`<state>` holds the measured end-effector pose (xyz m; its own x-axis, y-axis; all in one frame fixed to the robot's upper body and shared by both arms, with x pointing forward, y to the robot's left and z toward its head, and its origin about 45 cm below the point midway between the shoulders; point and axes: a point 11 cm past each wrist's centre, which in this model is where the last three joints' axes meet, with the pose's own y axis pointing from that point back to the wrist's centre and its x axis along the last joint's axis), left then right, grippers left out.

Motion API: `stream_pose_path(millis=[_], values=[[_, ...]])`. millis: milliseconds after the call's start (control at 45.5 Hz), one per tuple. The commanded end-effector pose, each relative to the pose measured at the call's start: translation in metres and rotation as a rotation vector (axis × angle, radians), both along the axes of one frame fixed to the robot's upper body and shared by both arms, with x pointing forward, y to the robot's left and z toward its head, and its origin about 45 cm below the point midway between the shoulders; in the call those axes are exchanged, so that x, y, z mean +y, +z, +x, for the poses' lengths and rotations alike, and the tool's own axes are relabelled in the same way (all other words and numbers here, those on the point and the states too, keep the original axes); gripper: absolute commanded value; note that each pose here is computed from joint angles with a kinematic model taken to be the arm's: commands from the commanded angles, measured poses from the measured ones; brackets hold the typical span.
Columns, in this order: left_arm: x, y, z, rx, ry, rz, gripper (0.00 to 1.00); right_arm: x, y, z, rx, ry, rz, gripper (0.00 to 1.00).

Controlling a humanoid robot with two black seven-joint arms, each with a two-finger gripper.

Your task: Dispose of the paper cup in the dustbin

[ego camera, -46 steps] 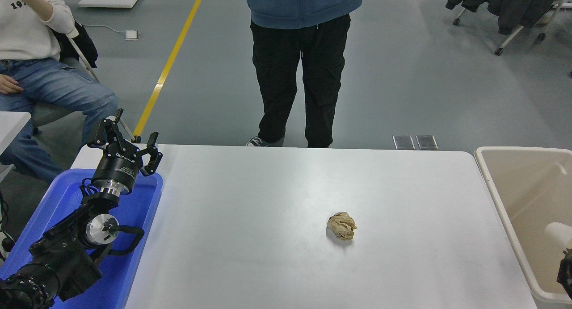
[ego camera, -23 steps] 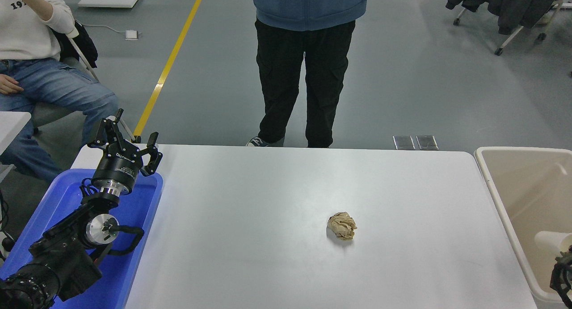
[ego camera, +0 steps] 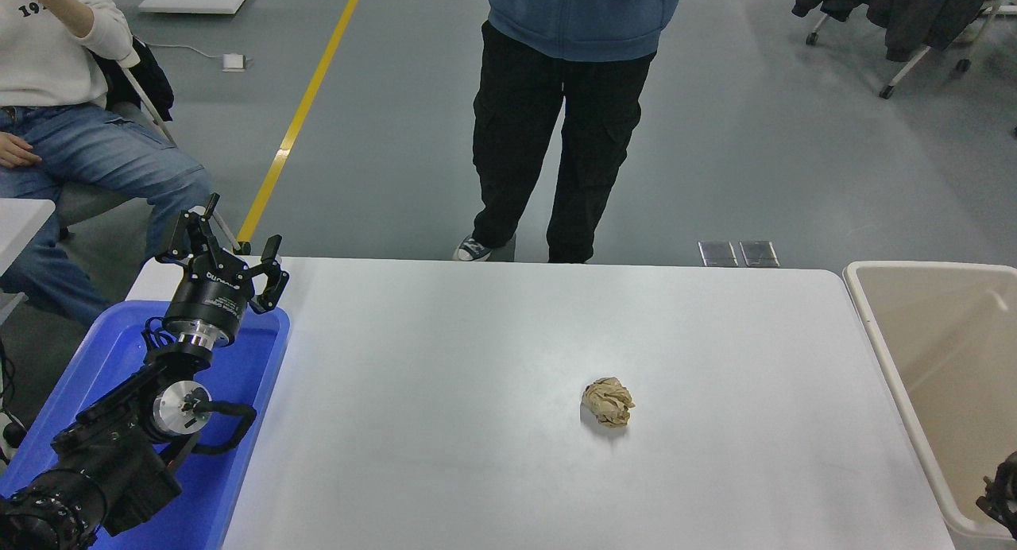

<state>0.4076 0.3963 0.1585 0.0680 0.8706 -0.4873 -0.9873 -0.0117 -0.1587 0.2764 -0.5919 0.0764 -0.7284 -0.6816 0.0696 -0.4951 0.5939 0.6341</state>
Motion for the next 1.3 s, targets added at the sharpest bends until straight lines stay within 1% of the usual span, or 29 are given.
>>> stream_pose_path(millis=[0, 66, 88, 308, 440, 593, 813, 901, 1055, 1165, 1275], values=[[-0.001, 0.001, 0.001, -0.001, -0.004, 0.0, 1.0, 0.001, 0.033, 0.036, -0.137, 0.119, 0.045, 1.0], [-0.003, 0.001, 0.002, -0.002, -0.007, 0.001, 1.0, -0.001, 0.054, 0.053, -0.205, 0.164, 0.052, 1.0], [-0.003, 0.001, 0.002, -0.001, -0.007, 0.002, 1.0, 0.001, 0.07, 0.067, -0.257, 0.214, 0.062, 1.0], [-0.004, 0.0, 0.002, -0.001, -0.008, 0.001, 1.0, 0.026, 0.122, 0.117, -0.426, 0.398, 0.106, 1.0], [-0.003, 0.001, 0.002, -0.002, -0.007, 0.001, 1.0, 0.054, 0.141, 0.143, -0.504, 0.508, 0.152, 1.0], [-0.003, 0.0, 0.002, -0.001, -0.005, 0.002, 1.0, 0.105, 0.151, 0.166, -0.548, 0.66, 0.239, 1.0], [-0.003, 0.0, 0.002, -0.001, -0.005, 0.002, 1.0, 0.181, 0.156, 0.183, -0.593, 0.836, 0.361, 1.0], [-0.003, 0.001, 0.002, -0.002, -0.006, 0.002, 1.0, 0.217, 0.144, 0.189, -0.58, 0.879, 0.402, 1.0], [-0.003, 0.001, 0.002, -0.002, -0.006, 0.002, 1.0, 0.245, 0.125, 0.195, -0.531, 0.889, 0.365, 1.0], [-0.003, 0.001, 0.002, -0.002, -0.006, 0.002, 1.0, 0.279, 0.112, 0.199, -0.524, 0.911, 0.349, 1.0], [-0.003, 0.001, 0.002, -0.002, -0.006, 0.002, 1.0, 0.302, 0.105, 0.2, -0.523, 0.92, 0.361, 1.0]])
